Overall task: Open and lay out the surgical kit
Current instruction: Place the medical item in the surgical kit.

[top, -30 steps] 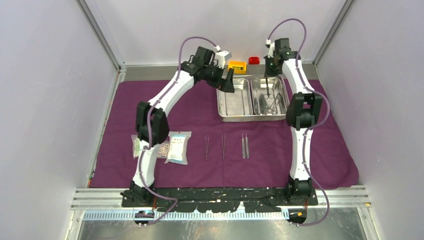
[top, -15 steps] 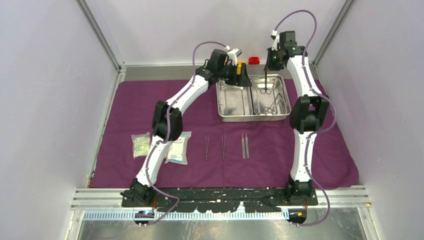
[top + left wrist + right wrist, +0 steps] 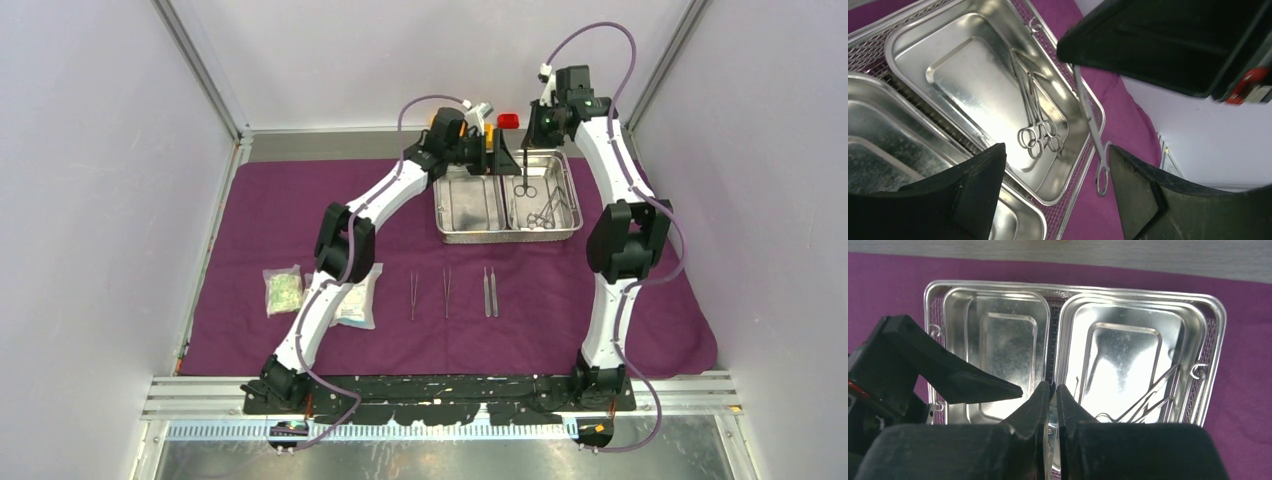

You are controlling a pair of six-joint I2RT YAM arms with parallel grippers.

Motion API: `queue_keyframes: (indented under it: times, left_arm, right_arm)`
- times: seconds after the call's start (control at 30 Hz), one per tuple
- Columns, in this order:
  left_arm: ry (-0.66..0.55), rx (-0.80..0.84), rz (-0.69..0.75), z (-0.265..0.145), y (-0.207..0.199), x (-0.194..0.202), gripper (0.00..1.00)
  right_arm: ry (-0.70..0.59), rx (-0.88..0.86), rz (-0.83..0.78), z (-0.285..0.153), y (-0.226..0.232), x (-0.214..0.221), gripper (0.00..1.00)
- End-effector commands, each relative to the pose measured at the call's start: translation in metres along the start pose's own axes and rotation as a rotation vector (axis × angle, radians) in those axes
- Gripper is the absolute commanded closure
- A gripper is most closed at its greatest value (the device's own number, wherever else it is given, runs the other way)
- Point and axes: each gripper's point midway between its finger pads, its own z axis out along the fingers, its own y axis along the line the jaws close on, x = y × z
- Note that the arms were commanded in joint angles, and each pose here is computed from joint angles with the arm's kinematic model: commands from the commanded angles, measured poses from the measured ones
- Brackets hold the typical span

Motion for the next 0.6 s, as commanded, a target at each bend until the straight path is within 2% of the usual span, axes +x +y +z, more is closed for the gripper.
queue_keyframes:
  times: [0.0, 0.33, 0.57]
  left_arm:
    - [-0.074, 0.103, 0.08, -0.018, -0.047, -0.033, 0.24]
    - [0.04, 0.011, 0.188, -0.073, -0.056, -0.003, 0.24]
    - [0.118, -0.096, 0.293, -0.124, -0.06, 0.026, 0.22]
  right_arm:
    - [-0.083, -0.022, -0.02, -0.033, 0.014, -0.016, 1.0]
    - [-0.035, 0.011, -0.031, -0.067, 0.009, 0.031, 1.0]
    - [0.029, 0.025, -0.008, -0.096, 0.006, 0.096, 1.0]
